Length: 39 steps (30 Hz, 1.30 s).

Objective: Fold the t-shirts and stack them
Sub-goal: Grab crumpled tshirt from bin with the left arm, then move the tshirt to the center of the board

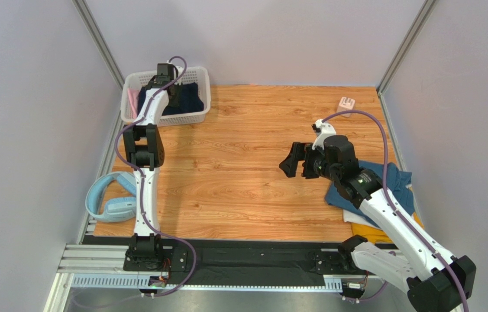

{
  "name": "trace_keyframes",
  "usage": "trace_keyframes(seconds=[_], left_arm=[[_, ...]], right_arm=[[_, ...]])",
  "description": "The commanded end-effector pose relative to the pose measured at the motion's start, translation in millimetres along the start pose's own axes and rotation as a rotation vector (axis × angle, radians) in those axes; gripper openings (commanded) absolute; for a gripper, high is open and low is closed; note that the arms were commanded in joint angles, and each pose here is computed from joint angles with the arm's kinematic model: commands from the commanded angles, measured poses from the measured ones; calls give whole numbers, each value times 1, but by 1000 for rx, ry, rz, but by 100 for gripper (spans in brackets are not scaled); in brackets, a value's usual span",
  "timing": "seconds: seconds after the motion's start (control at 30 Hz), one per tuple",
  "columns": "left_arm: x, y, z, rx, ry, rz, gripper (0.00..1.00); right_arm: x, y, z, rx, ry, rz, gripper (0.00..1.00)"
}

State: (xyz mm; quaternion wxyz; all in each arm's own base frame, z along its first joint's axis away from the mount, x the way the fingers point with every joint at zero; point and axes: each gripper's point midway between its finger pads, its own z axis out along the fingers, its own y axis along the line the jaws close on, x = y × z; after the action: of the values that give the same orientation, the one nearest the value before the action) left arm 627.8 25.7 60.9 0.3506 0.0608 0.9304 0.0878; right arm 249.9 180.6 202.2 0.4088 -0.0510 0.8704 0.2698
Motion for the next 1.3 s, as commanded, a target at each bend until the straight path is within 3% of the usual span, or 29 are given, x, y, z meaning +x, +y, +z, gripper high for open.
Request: trace_keyframes(seconds=[0.0,0.07,0.23,0.33,0.43,0.57,0.73,0.77,0.97,1.17,1.27], left_arm=[[2,-5,8,21,-2,12,20],[0,-5,6,25,-4,10,0],[-8,-3,-15,34,-16,18,0],[-28,-3,-49,69,-68,12,0],[-60,-3,-105,121,-166,-14,0],[-114,-1,-219,195,-370,-45,0],[-141,-12,-340,250,-556,13,0],[-141,-12,-374,260,-600,20,0],[-105,-51,-493,434,-706,152,0],[-41,-120,-573,706,-725,384,0],[-28,-147,-602,786,-738,468,0]], right_arm=[[-4,9,3,-37,-14,6,98],[-5,10,2,-41,-15,9,97],[-6,14,0,-62,-22,13,97],[-7,16,-1,-71,-27,10,96],[-8,19,-3,-87,-32,9,96],[-9,21,-7,-102,-44,5,95],[-6,22,-15,-114,-51,-1,95],[-5,22,-17,-111,-53,-1,95],[-5,20,-29,-106,-79,-3,94],[-7,20,-41,-109,-117,-1,94],[-5,18,-43,-106,-126,9,93]])
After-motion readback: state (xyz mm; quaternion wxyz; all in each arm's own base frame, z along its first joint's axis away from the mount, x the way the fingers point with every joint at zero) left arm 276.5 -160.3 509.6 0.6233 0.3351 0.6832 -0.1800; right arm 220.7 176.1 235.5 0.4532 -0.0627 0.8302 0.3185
